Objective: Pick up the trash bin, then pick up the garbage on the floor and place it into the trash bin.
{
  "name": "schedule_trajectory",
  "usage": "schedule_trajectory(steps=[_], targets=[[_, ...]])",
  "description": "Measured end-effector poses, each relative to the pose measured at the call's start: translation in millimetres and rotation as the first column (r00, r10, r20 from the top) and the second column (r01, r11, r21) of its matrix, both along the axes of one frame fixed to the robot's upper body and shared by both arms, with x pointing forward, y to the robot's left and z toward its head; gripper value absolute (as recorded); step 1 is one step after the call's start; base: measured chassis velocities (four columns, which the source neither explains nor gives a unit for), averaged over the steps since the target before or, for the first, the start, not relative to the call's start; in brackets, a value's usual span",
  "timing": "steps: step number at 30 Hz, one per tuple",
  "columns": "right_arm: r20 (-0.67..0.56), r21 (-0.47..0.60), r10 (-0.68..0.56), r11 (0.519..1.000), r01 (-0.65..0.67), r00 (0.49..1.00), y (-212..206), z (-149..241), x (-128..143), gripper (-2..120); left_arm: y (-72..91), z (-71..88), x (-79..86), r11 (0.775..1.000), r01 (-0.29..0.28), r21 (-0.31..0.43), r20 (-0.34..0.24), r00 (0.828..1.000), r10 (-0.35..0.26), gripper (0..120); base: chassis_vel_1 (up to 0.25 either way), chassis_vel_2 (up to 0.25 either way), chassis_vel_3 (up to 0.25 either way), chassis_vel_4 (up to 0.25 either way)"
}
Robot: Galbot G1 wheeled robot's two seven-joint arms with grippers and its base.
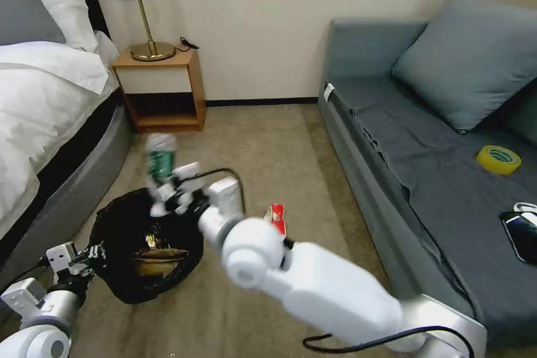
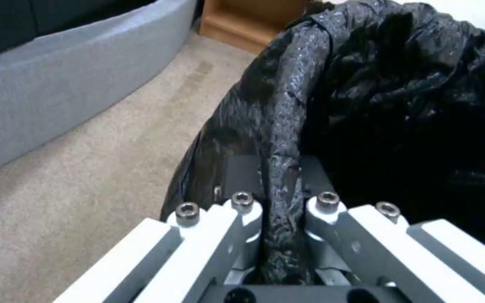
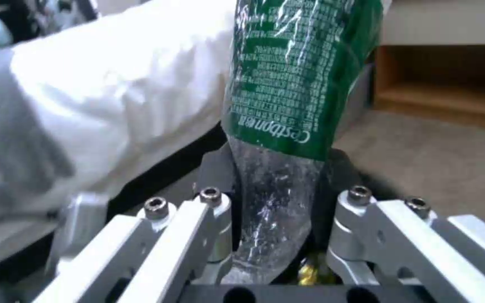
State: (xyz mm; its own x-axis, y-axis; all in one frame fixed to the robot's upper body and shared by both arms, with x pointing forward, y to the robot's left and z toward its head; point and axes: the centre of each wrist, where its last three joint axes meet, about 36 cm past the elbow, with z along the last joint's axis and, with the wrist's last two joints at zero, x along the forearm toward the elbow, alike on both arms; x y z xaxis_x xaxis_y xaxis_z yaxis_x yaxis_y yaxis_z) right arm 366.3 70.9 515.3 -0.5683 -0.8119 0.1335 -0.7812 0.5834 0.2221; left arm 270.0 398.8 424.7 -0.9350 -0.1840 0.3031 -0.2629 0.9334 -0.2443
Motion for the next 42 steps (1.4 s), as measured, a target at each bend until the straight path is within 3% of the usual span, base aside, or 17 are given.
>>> schedule_trajectory(steps=[8, 30, 38, 42], targets=[[0.014, -0.066, 0.028, 0.997, -0.027, 0.999, 16.4, -28.6, -16.7, 19, 3.3, -1.1, -1.0, 1.0, -0.003, -0.004, -0.003, 1.0, 0.003, 4, 0.0, 0.0, 0.0, 0.0], [0.017, -0.142, 0.021, 0.99, -0.018, 1.0, 14.6, -51.8, -32.5, 95, 1.7, 6.2, -2.5, 1.0, 0.006, -0.003, 0.013, 1.0, -0.006, 4, 0.0, 0.0, 0.0, 0.0], [0.17, -0.168, -0.103, 0.977, 0.131, 0.98, -9.8, -38.3, -13.0, 100, 5.2, 6.6, -2.4, 1.0, -0.002, 0.002, 0.011, 1.0, 0.002, 4, 0.0, 0.0, 0.0, 0.0], [0.276, -0.166, -0.261, 0.935, 0.314, 0.925, -44.3, -38.1, 4.1, 100, 10.0, 8.3, -2.5, 1.0, -0.008, 0.012, 0.011, 1.0, 0.008, 4, 0.0, 0.0, 0.0, 0.0]])
